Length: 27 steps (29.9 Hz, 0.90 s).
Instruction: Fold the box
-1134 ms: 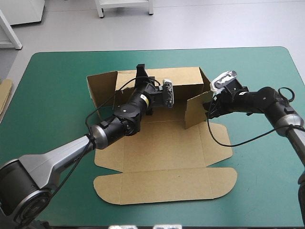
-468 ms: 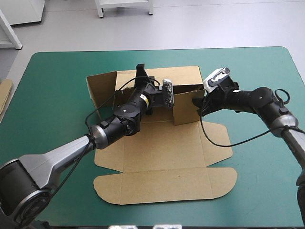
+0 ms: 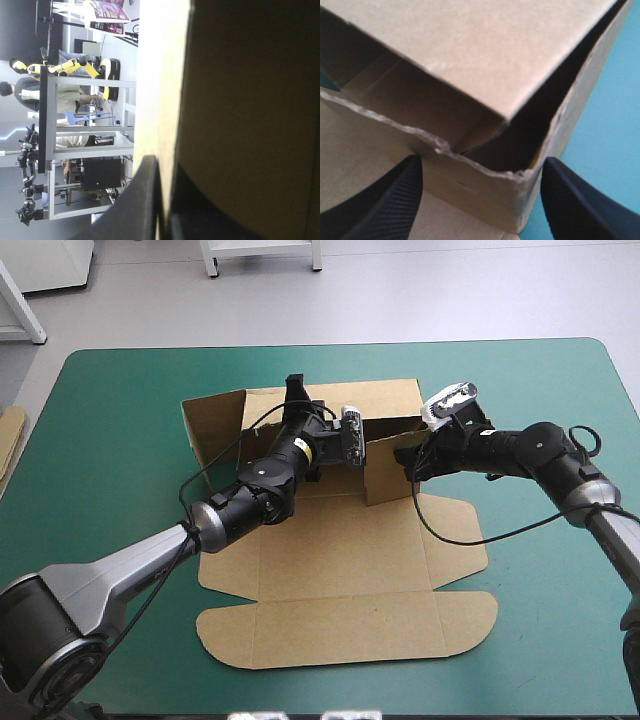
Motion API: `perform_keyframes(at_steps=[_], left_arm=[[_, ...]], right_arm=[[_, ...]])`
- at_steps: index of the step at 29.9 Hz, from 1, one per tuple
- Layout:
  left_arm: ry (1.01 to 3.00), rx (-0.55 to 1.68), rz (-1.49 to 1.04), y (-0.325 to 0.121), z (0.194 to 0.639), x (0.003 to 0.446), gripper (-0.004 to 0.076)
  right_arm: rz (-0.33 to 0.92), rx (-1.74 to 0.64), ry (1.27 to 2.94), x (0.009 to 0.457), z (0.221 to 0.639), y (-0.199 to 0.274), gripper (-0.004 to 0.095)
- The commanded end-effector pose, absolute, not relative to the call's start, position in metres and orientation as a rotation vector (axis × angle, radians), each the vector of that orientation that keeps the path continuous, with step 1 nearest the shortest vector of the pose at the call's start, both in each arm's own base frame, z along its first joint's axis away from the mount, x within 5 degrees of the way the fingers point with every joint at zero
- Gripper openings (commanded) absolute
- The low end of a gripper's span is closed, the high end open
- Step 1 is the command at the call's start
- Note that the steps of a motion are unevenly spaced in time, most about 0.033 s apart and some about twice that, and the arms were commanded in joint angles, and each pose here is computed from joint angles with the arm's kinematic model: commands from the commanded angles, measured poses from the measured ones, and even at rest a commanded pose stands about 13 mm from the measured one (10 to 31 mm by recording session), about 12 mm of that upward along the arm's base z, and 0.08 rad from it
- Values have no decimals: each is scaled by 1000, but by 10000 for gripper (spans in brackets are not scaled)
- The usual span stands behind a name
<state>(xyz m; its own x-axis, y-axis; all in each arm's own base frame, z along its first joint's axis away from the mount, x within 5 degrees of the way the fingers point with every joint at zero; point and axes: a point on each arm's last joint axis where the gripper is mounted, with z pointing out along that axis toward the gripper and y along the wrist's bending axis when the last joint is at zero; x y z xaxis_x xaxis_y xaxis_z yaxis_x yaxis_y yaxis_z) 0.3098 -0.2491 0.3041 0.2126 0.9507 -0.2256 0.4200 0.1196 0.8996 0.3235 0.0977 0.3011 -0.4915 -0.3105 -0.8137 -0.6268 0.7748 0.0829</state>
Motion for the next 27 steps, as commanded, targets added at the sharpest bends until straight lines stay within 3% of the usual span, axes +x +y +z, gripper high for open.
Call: perform_keyframes(at_steps=[1,22,27], left_arm=[[1402,1386,607,-245,322,305,-8],[1401,1386,606,-245,322,304,-8],[1401,1386,606,-245,322,304,-8]], right_arm=[[450,-662,2011,321,330,97,634],[492,-558,1954,334,327,99,634],[496,-539,1993,342,314,99,568]])
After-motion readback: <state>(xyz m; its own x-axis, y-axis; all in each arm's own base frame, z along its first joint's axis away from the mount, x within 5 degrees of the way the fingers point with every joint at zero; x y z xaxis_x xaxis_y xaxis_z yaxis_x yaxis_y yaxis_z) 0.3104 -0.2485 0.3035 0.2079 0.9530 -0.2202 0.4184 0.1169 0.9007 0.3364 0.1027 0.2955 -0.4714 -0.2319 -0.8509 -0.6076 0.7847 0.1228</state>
